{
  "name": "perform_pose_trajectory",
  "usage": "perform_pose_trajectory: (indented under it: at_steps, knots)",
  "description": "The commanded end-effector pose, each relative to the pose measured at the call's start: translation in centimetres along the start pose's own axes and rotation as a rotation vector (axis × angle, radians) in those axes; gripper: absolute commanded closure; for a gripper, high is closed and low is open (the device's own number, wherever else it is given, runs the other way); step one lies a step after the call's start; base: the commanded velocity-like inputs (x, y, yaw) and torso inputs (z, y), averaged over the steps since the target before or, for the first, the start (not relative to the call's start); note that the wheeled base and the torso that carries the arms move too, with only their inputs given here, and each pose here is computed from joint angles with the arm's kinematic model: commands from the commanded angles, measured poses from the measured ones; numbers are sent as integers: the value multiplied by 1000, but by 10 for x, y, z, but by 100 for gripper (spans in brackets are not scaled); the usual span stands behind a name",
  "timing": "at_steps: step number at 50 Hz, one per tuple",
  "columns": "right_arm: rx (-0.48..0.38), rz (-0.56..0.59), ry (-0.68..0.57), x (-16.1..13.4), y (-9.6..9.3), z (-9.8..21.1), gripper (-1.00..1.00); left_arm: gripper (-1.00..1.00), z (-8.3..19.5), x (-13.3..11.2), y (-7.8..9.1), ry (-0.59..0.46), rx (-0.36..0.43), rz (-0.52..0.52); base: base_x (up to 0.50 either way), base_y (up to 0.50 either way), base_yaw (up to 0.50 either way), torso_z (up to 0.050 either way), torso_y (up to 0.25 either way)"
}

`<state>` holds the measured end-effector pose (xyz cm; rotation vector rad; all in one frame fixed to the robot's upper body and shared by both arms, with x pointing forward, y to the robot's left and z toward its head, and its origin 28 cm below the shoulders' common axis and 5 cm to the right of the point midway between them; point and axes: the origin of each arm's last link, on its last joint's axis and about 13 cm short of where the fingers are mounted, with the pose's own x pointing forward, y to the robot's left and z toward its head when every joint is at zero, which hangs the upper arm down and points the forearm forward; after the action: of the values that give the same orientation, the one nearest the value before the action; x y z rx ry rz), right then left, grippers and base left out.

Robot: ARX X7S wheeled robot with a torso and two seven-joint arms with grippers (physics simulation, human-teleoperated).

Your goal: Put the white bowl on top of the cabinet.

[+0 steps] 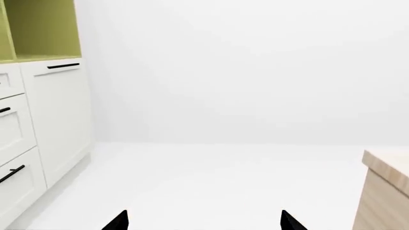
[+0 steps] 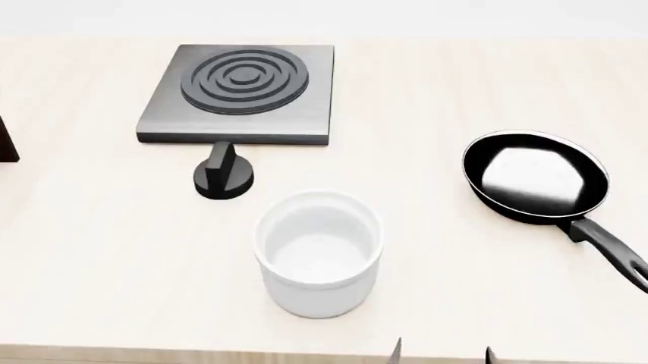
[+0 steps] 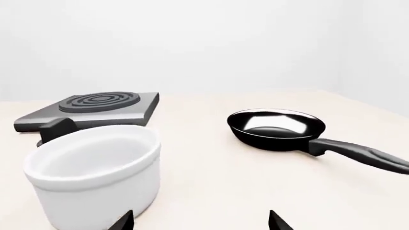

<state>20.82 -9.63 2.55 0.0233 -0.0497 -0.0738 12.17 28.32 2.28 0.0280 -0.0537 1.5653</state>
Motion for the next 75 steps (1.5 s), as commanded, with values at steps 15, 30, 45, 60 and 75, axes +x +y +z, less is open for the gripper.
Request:
perform_pose_trajectory:
  at_steps: [15,30,45,60,75]
  knots:
    - [-18,3,-292,-31,10,89,-100,-100,-1,0,-1,12,10,-13,5,41,0,0,0]
    - [-40,19,-347,-37,13,102,-100,-100,-1,0,0,14,6,-14,179,484,0,0,0]
    - [-43,27,-345,-38,14,102,-100,-100,-1,0,0,16,6,-17,209,500,0,0,0]
    - [-41,27,-353,-39,14,104,-100,-100,-2,0,-1,17,5,-22,208,500,0,0,0]
    - [3,38,-342,-39,13,103,-100,-100,-3,0,-1,22,6,-25,132,204,0,0,0]
